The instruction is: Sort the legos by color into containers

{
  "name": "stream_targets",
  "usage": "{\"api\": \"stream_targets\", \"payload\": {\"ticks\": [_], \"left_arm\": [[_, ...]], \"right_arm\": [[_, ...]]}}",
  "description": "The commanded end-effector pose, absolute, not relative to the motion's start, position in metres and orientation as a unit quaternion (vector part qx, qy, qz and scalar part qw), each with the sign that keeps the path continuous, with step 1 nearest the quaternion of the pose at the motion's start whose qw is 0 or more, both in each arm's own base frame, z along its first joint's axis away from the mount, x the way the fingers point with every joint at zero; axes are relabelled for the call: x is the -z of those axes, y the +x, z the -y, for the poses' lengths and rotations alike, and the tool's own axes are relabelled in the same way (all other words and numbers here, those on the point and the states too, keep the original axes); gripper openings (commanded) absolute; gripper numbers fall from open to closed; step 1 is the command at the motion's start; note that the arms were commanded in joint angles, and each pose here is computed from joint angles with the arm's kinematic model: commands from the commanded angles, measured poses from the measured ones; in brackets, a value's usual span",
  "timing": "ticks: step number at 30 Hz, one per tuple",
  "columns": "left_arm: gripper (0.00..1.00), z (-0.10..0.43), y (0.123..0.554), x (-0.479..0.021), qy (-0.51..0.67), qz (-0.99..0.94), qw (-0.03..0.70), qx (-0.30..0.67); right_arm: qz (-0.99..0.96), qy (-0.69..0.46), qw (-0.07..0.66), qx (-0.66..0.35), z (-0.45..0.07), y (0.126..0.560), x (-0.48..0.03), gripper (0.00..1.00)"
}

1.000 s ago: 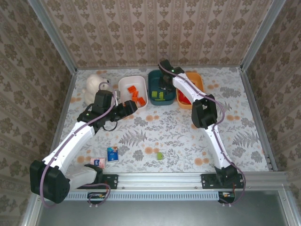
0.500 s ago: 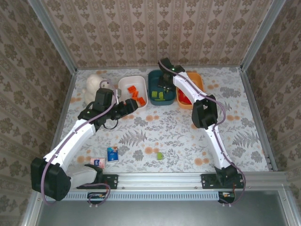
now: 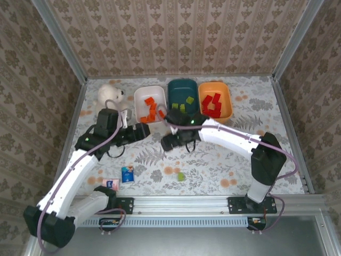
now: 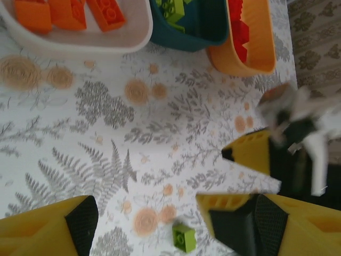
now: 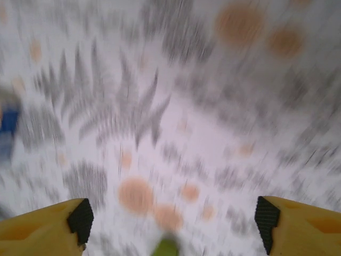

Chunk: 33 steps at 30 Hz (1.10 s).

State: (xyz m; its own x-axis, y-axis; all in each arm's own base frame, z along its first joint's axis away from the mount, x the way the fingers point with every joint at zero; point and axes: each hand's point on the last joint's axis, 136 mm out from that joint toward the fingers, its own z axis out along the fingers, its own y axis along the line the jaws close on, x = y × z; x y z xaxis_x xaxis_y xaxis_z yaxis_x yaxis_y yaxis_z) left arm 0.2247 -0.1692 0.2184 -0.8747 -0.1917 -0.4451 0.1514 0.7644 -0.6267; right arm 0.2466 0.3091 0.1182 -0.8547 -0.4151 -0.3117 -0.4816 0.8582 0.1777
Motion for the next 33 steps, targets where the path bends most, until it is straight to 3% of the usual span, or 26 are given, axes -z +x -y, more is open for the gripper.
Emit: {"api": "stream_targets", "payload": {"ticks": [1,7,11,29,33], "left_arm": [[0.81,0.157,0.191,-0.194,-0.011,-0.923,0.201,0.328],[0.81,0.153,0.177,-0.190,-0.024,-0.920,0.195,0.338],[0.81,0.155,0.176,-0.192,-0.022,-0.919,0.195,0.343],[0.81,0.160,0.148,-0.187,-0.015,-0.908,0.163,0.386],[0.81,0.160,0.146,-0.185,-0.018,-0.907,0.161,0.389]], "right_arm": [[-0.956,-0.262,0.056,-0.120,-0.293,0.200,-0.101,0.85],[-0.969,-0.217,-0.052,-0.109,-0.285,0.153,-0.071,0.85],[-0.973,-0.185,-0.094,-0.101,-0.285,0.144,-0.052,0.77],[-0.983,-0.125,-0.107,-0.087,-0.294,0.144,-0.018,0.47],[-0.985,-0.121,-0.097,-0.081,-0.291,0.146,-0.018,0.36]]}}
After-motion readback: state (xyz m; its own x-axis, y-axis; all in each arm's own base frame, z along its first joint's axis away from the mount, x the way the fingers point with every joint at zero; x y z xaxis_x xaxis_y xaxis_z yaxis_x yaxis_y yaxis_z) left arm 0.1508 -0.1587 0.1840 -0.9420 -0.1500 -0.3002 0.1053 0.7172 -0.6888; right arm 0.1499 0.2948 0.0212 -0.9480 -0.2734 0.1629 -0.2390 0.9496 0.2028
